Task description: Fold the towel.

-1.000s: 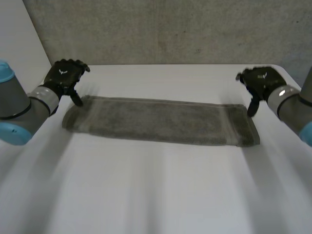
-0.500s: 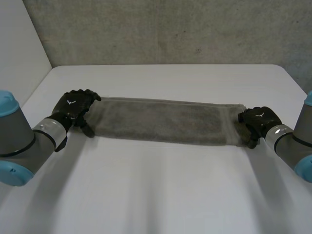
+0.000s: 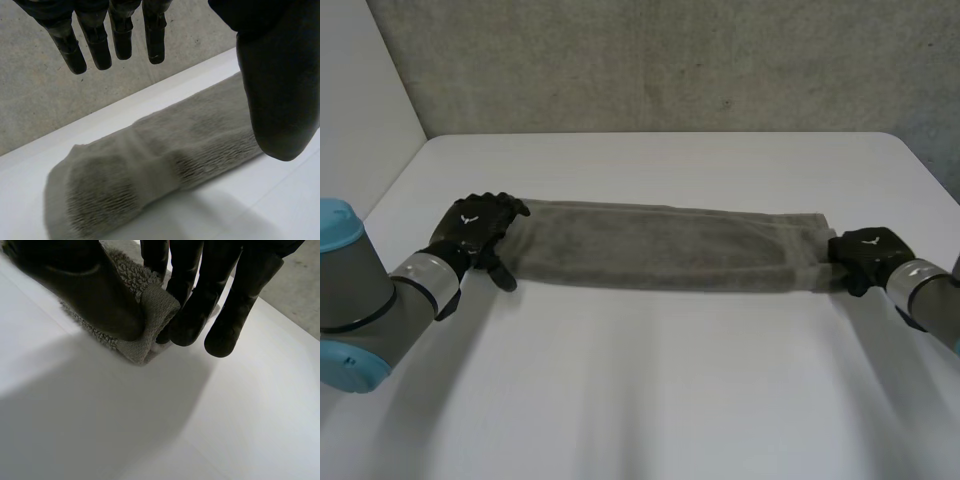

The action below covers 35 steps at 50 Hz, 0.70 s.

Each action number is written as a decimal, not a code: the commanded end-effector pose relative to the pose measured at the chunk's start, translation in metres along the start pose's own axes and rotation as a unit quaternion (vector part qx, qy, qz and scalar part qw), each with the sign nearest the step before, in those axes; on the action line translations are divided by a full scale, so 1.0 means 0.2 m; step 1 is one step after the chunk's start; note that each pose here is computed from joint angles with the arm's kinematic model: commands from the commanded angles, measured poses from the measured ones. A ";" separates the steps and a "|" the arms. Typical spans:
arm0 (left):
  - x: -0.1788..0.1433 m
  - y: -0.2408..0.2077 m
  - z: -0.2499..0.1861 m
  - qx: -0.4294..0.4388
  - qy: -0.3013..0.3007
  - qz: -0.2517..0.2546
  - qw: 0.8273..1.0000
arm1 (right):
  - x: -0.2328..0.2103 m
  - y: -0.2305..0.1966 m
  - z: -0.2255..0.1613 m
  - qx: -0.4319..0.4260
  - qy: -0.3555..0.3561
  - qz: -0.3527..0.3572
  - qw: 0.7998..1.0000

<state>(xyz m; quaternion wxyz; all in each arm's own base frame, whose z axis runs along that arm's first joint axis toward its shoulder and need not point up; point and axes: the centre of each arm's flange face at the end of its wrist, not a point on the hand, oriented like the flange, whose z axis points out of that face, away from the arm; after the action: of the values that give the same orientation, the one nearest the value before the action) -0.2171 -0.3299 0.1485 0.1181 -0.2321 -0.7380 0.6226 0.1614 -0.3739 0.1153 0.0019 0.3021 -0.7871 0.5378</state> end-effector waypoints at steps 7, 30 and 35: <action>-0.02 0.01 0.00 -0.001 -0.007 -0.001 1.000 | 0.54 -0.04 -0.03 -0.021 0.103 -0.045 0.993; -0.04 0.01 0.00 0.003 -0.011 0.000 1.000 | -0.93 -1.04 -0.19 0.255 -0.087 -0.187 0.945; -0.04 0.01 0.00 0.001 -0.010 0.000 1.000 | -1.31 -0.86 -0.14 0.251 -0.152 -0.210 0.932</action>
<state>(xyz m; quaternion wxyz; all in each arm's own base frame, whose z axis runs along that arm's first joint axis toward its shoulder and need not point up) -0.2106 -0.3331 0.1470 0.1111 -0.2256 -0.7375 0.6268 0.3786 -0.3193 0.2558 -0.0266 0.4645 -0.5624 0.6836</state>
